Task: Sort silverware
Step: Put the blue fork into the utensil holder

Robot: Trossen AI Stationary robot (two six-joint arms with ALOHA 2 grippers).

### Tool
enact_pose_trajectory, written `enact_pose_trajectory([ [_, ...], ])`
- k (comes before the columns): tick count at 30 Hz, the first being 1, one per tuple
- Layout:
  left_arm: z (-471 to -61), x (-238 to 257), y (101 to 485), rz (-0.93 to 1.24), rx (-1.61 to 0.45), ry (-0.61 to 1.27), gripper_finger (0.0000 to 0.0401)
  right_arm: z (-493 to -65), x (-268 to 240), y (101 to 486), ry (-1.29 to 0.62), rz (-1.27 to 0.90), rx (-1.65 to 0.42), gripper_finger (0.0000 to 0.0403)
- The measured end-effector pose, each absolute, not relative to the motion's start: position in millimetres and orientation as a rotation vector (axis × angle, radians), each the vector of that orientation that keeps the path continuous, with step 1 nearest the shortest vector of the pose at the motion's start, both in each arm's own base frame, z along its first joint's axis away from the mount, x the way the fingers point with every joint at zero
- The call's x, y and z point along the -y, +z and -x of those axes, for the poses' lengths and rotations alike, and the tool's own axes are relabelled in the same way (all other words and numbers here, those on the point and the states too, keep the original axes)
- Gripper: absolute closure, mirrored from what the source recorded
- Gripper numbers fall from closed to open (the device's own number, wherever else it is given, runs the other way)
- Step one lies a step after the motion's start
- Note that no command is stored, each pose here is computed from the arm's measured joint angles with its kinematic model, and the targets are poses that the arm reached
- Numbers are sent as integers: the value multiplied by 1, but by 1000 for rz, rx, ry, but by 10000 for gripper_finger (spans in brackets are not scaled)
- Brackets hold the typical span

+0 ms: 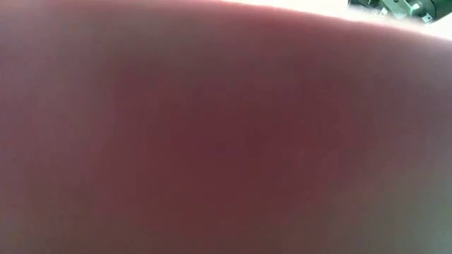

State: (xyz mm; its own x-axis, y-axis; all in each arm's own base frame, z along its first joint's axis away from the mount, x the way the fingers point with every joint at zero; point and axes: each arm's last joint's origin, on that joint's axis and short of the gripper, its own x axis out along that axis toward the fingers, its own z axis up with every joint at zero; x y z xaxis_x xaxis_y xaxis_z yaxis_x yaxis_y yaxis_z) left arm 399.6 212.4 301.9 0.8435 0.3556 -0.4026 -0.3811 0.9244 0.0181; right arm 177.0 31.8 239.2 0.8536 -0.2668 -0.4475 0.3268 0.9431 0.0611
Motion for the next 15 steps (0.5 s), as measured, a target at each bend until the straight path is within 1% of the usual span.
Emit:
enact_pose_trajectory([
  [10, -398, -219, 299, 66, -417, 415, 312, -178, -33, 240, -287, -134, -446, 325],
  [15, -391, -219, 307, 96, -421, 426, 312, -178, -33, 240, -283, -135, -445, 325],
])
